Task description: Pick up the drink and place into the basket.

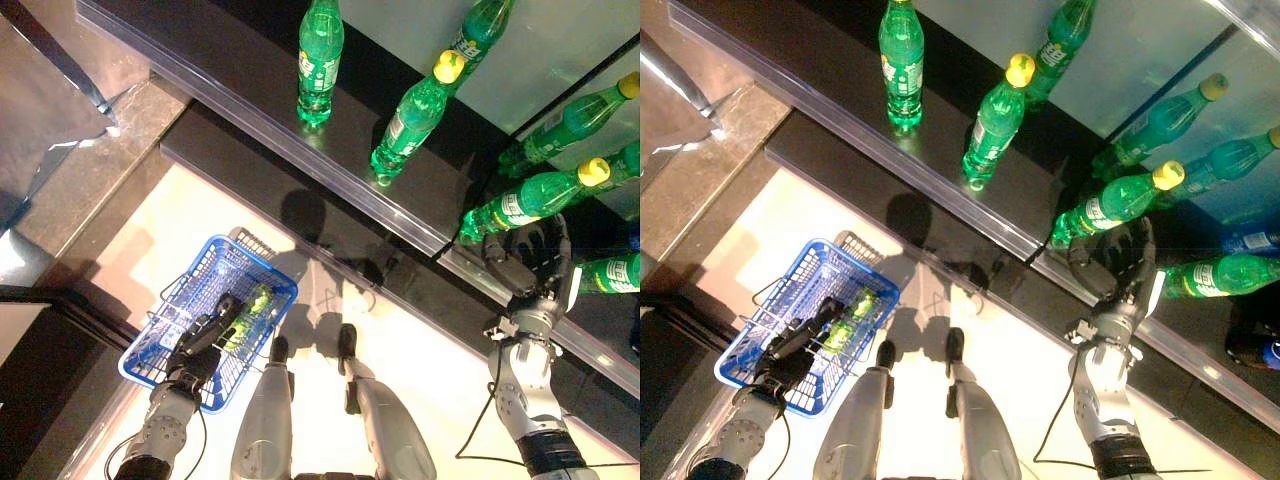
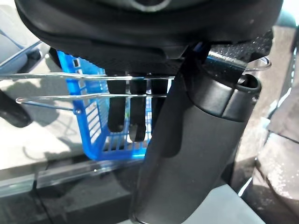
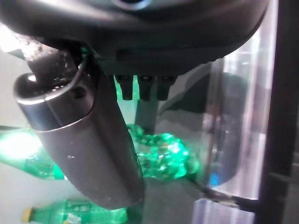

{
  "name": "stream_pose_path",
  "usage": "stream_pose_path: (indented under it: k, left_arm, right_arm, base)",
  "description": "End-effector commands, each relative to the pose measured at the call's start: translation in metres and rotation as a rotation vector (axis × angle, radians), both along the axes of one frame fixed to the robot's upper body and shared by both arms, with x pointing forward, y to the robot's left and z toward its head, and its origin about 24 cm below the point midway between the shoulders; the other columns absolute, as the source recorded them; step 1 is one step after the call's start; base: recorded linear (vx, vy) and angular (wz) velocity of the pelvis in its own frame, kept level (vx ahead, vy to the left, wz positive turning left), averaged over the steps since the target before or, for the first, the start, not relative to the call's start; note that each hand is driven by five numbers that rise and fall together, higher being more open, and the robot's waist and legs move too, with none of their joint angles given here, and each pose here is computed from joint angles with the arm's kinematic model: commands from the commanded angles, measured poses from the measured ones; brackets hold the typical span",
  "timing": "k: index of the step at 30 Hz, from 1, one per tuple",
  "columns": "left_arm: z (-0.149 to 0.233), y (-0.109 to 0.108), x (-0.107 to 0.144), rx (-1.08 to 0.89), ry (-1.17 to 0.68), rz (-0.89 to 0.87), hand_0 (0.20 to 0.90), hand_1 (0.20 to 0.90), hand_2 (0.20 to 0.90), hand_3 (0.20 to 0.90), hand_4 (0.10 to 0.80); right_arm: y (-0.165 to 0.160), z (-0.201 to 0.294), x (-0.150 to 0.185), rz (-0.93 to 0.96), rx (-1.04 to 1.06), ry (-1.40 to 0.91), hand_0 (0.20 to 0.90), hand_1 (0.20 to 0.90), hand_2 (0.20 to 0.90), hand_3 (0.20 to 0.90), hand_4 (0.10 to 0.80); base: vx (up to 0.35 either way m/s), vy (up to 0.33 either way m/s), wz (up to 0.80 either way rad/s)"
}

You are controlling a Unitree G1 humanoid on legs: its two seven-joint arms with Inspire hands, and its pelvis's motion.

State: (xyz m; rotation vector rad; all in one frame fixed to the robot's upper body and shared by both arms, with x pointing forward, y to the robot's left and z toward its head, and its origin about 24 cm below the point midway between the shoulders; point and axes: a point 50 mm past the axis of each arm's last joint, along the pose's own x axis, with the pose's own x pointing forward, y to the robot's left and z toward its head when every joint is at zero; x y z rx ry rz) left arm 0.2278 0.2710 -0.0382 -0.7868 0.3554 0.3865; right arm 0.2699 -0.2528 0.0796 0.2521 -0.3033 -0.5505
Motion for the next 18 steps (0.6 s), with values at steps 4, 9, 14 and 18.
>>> stream_pose_path:
  k: [4,9,14,18]
  left_arm:
    - [0.077,0.030,0.027,0.174,-0.388,-0.025,0.300,0.300,0.300,0.200,0.100]
    - [0.079,0.030,0.031,0.177,-0.393,-0.029,0.300,0.300,0.300,0.200,0.100]
    - [0.083,0.027,0.037,0.179,-0.399,-0.034,0.300,0.300,0.300,0.200,0.100]
    - [0.085,0.025,0.042,0.179,-0.405,-0.035,0.300,0.300,0.300,0.200,0.100]
  right_arm:
    - [0.001,0.059,0.006,-0.028,-0.042,-0.285,0.900,0.900,0.900,0.900,0.800]
    - [0.002,0.065,0.011,-0.021,-0.013,-0.303,0.900,0.900,0.900,0.900,0.800]
    - [0.002,0.068,0.017,-0.008,0.051,-0.320,0.900,0.900,0.900,0.900,0.800]
    - [0.000,0.073,0.021,-0.019,0.068,-0.337,0.900,0.900,0.900,0.900,0.800]
  base:
    - [-0.009,-0.028,0.00]
    - [0.000,0.000,0.00]
    - [-0.004,-0.001,0.01]
    - [0.000,0.000,0.00]
